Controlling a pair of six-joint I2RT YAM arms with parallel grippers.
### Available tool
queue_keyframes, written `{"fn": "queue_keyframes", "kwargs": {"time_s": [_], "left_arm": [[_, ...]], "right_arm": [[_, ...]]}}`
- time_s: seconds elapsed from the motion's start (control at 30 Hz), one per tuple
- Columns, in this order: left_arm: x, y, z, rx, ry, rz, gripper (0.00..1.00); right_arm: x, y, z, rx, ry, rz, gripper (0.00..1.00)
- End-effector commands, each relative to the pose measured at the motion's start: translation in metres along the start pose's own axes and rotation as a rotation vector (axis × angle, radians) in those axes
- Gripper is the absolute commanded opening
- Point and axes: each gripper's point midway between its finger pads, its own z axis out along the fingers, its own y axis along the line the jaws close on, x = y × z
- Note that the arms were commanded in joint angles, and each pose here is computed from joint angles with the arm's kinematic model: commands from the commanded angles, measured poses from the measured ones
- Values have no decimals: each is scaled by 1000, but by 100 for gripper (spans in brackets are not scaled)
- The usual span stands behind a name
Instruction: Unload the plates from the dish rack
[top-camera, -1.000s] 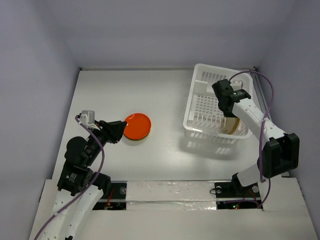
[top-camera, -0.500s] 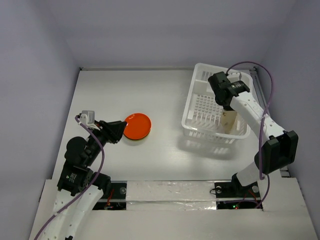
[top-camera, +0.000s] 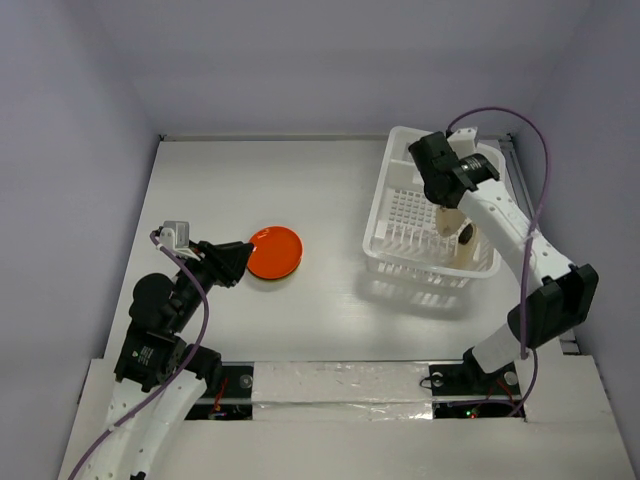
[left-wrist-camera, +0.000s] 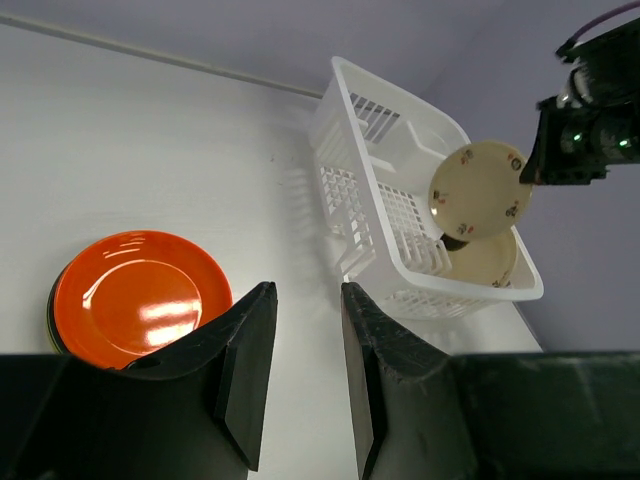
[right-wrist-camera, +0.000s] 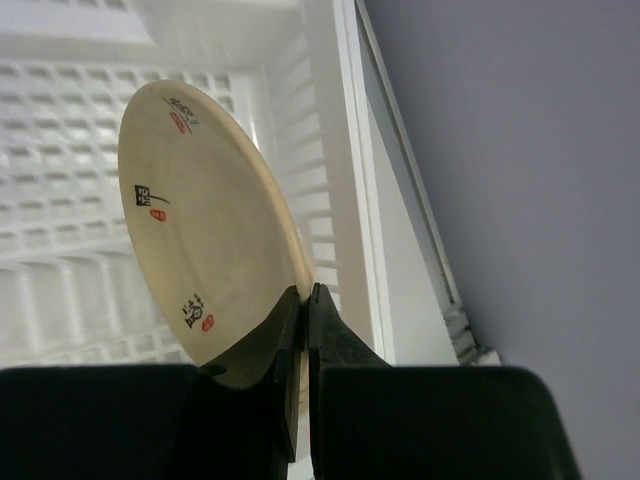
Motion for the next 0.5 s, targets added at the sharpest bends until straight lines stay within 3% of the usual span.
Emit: {"fn": "queue_keyframes", "kwargs": {"time_s": [0.0, 0.07, 0.2, 0.27, 0.33, 0.47], "left_arm": [[-10, -8, -1, 26, -33, 2, 29], [-11, -8, -1, 27, -35, 4, 29], [-11, -8, -1, 27, -32, 3, 29], [-10, -8, 0, 26, -30, 3, 29], [-11, -5, 1, 11, -33, 2, 29], [-13, -3, 0, -2, -41, 2, 29]], "right_arm": [[-49, -36, -52, -32, -190, 217, 0], [-60, -35, -72, -129, -247, 291, 0], [-72, 22, -121, -501, -341, 347, 0], [-85, 67, -154, -725, -393, 396, 0], [-69, 144, -182, -978, -347, 332, 0], [-57, 221, -222, -1125, -309, 270, 0]]}}
